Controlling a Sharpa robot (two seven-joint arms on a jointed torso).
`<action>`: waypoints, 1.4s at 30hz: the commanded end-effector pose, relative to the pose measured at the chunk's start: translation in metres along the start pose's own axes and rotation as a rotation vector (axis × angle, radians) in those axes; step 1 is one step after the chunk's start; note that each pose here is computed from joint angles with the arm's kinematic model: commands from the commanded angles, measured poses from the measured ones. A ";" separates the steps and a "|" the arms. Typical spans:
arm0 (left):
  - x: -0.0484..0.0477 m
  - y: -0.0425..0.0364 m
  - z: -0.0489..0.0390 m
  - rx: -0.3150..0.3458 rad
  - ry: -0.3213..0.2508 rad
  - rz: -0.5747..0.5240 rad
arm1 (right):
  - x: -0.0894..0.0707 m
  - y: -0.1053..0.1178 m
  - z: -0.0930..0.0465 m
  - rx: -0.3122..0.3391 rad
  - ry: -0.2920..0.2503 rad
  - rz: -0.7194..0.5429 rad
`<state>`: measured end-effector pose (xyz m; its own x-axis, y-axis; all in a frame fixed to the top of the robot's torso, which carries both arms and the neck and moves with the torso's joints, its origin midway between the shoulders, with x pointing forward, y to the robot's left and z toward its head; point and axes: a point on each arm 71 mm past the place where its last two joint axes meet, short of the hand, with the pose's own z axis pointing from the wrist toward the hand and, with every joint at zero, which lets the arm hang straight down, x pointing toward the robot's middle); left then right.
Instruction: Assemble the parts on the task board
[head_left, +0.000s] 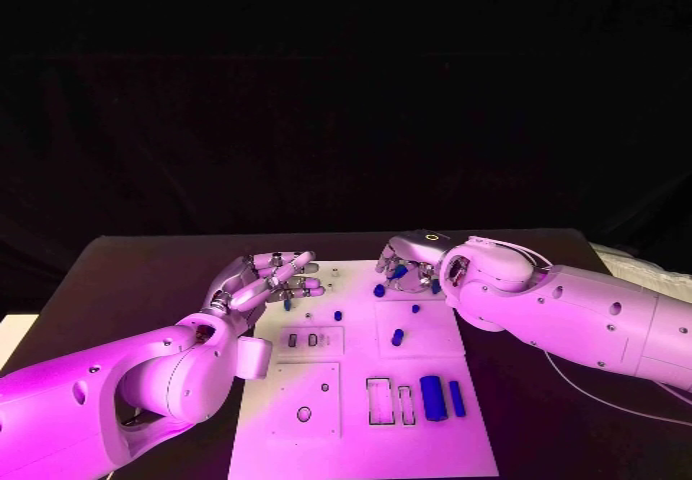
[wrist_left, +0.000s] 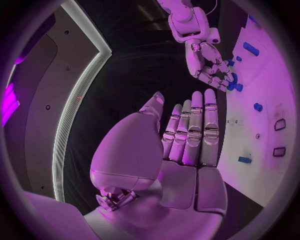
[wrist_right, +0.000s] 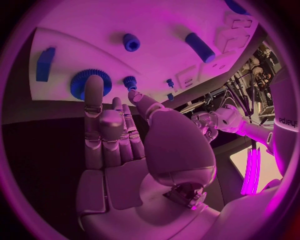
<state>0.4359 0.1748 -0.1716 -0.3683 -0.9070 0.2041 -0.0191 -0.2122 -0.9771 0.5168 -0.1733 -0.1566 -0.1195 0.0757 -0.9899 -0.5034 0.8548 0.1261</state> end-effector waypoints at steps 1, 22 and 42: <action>0.0028 -0.0013 -0.0001 -0.003 0.023 -0.017 | 0.002 0.002 0.001 0.014 0.044 -0.067; -0.0005 -0.0013 0.0001 -0.011 0.008 -0.010 | 0.006 0.013 0.002 -0.021 0.111 -0.078; -0.0004 -0.0008 0.0005 -0.017 0.010 -0.012 | -0.005 0.018 0.006 -0.039 -0.062 -0.043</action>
<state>0.4368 0.1769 -0.1725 -0.3630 -0.9086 0.2065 -0.0392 -0.2066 -0.9776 0.5141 -0.1572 -0.1567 -0.1162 0.0200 -0.9930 -0.5292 0.8448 0.0790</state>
